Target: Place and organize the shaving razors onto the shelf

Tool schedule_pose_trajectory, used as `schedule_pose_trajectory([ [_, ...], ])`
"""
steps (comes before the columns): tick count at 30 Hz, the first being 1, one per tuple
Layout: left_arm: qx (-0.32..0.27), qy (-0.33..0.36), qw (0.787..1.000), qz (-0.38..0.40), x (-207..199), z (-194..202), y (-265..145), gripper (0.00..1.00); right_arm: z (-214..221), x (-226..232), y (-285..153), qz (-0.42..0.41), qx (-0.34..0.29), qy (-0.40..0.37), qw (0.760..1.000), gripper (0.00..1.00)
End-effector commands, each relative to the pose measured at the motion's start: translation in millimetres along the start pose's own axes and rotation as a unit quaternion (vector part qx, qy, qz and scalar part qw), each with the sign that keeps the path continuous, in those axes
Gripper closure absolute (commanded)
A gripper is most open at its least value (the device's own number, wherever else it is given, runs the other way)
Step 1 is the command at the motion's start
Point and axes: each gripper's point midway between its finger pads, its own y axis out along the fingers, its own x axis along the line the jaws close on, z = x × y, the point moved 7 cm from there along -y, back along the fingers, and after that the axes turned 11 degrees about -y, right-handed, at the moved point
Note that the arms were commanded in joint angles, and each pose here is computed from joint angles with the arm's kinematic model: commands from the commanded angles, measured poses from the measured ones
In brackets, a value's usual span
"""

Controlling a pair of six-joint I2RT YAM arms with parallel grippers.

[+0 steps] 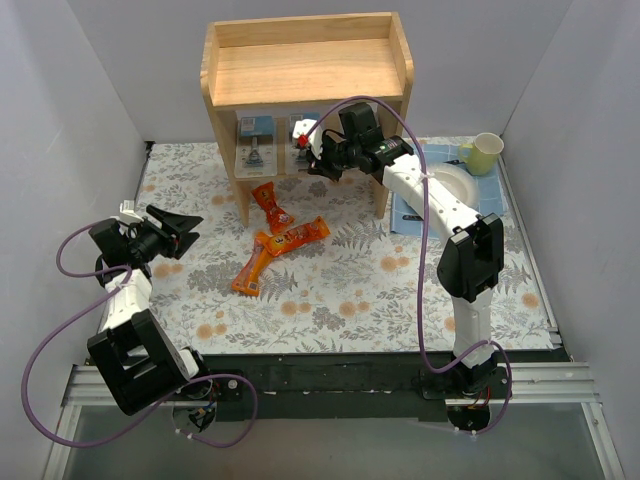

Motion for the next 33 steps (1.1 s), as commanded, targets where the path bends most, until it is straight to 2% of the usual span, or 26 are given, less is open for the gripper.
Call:
schedule_pose_trajectory([
  [1, -0.007, 0.019, 1.000, 0.007, -6, 0, -5, 0.39, -3, -42, -19, 0.088, 0.012, -0.024, 0.996, 0.99],
  [6, -0.007, 0.018, 1.000, 0.007, -6, 1, -5, 0.39, -59, -44, -63, 0.131, -0.053, -0.050, 0.989, 0.99],
  [10, -0.008, 0.015, 1.000, 0.010, -5, 2, -5, 0.39, -70, -36, -78, 0.138, -0.066, -0.055, 0.987, 0.99],
  [15, -0.008, 0.016, 1.000, 0.015, -7, 2, -6, 0.39, -43, -14, -63, 0.078, -0.035, -0.049, 0.995, 0.99],
  [20, -0.006, 0.020, 1.000, 0.016, -9, 4, -7, 0.39, -29, 0, -57, 0.055, -0.023, -0.027, 0.998, 0.99],
  [24, -0.005, 0.026, 0.999, 0.018, -10, 6, -9, 0.39, -18, 14, -76, 0.058, 0.009, -0.042, 0.997, 0.99],
  [30, -0.008, 0.023, 1.000, 0.019, -6, 7, -8, 0.39, 10, 34, -109, 0.017, 0.069, -0.060, 0.996, 0.99],
  [33, -0.009, 0.022, 1.000, 0.019, -5, 6, -7, 0.39, 26, 31, -119, -0.005, 0.096, -0.036, 0.995, 0.99],
])
